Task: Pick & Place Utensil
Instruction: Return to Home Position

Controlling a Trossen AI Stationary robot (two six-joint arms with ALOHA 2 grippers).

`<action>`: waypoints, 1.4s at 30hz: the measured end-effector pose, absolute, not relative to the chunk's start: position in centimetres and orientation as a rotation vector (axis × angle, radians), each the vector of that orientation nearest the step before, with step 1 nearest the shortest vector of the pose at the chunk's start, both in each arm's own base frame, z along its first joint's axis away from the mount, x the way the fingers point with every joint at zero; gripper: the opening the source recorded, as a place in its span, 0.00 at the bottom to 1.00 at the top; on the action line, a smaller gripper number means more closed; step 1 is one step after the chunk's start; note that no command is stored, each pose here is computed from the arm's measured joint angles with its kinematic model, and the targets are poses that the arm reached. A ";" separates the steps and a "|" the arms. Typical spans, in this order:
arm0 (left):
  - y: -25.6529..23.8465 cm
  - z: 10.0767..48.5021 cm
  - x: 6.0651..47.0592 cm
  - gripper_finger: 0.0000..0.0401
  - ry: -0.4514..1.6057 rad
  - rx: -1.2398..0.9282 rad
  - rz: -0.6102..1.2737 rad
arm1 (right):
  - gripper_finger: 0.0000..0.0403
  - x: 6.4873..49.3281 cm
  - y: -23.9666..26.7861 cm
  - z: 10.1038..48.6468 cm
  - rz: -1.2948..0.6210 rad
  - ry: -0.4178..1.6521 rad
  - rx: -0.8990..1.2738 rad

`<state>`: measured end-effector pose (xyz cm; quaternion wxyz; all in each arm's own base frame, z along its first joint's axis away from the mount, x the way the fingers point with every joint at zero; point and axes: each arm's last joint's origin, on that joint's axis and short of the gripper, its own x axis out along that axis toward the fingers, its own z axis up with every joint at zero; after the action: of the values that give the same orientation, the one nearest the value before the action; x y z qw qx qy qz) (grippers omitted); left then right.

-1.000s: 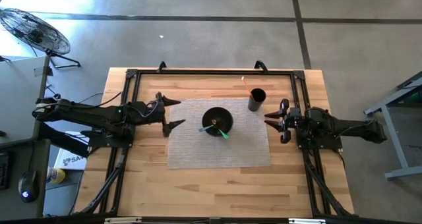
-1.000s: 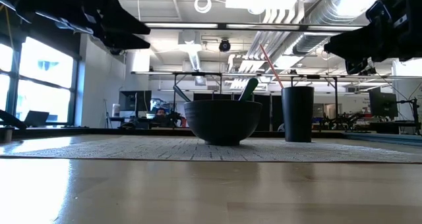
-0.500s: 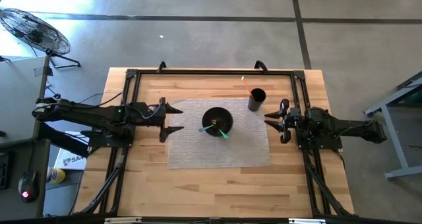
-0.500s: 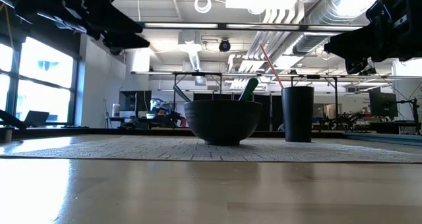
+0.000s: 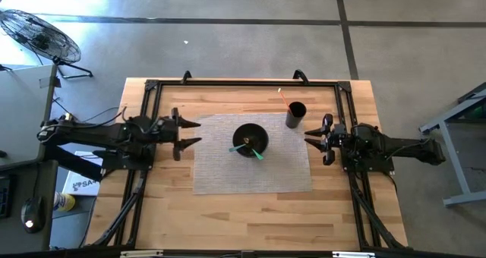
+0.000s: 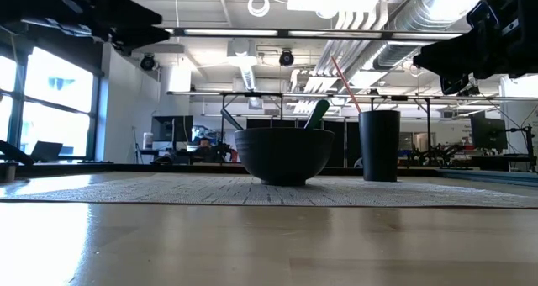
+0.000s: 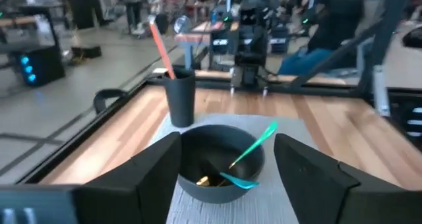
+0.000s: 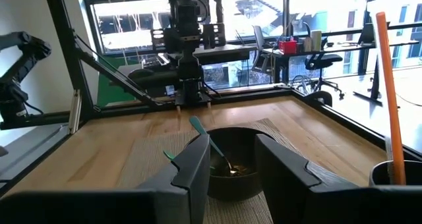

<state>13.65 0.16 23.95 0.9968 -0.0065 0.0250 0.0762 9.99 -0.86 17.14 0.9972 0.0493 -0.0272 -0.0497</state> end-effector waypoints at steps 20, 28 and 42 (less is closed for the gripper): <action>-0.6 19.2 9.4 0.34 -0.107 0.024 -0.149 | 0.28 10.0 -0.9 17.1 -0.099 -0.053 0.098; -0.4 17.7 9.6 0.31 -0.075 0.073 -0.062 | 0.28 10.0 -0.9 17.1 -0.099 -0.053 0.098; -0.3 17.0 9.7 0.31 -0.014 0.045 -0.059 | 0.28 10.0 -0.9 17.1 -0.098 -0.052 0.098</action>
<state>9.68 -0.35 17.03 0.9993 0.0223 -0.0072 -0.0296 10.00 -0.85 17.10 0.9972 0.0491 -0.0260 -0.0492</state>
